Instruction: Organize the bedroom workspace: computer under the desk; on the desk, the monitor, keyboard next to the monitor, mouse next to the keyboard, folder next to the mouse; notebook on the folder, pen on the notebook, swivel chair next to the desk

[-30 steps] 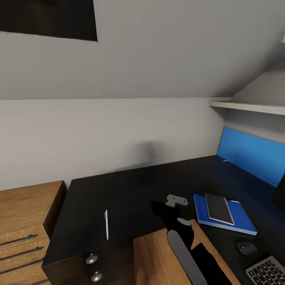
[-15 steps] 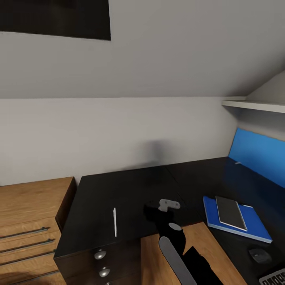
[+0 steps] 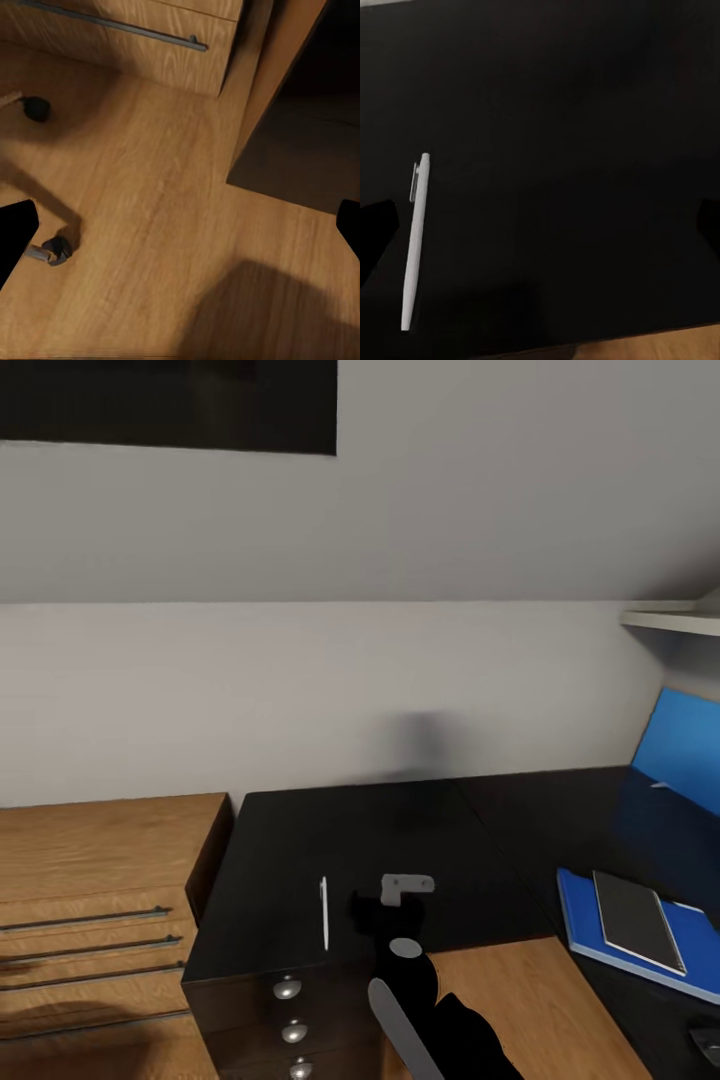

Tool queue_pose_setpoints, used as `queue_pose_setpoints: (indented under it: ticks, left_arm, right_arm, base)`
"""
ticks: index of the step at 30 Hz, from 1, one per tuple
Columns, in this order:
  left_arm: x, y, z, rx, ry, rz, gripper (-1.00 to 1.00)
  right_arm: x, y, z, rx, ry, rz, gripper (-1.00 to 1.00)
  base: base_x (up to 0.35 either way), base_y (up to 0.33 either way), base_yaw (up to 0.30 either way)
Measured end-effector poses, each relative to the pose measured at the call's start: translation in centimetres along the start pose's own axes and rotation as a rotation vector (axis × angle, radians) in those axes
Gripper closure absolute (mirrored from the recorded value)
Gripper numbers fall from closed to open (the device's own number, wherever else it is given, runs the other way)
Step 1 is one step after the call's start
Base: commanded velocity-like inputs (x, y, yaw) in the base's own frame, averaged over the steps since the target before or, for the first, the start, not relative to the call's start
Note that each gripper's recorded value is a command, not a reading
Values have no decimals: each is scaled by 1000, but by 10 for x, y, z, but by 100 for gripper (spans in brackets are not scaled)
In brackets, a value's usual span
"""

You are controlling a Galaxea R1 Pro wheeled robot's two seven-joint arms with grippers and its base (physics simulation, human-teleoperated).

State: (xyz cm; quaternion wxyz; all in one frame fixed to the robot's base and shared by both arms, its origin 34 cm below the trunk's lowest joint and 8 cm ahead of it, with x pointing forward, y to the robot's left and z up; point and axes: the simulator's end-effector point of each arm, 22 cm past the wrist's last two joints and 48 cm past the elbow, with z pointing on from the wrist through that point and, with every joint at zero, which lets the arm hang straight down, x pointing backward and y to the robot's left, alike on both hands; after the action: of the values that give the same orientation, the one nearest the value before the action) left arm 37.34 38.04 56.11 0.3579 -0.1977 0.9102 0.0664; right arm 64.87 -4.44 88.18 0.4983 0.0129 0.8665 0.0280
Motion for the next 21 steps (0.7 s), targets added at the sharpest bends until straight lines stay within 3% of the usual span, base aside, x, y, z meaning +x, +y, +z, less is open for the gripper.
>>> queue_pose_setpoints:
  ticks: [21]
  left_arm:
    - [8, 2, 0, -6, 19, 5, -100]
  right_arm:
    - [9, -1, 6, 5, 17, -6, -100]
  base:
    - [0, 0, 244]
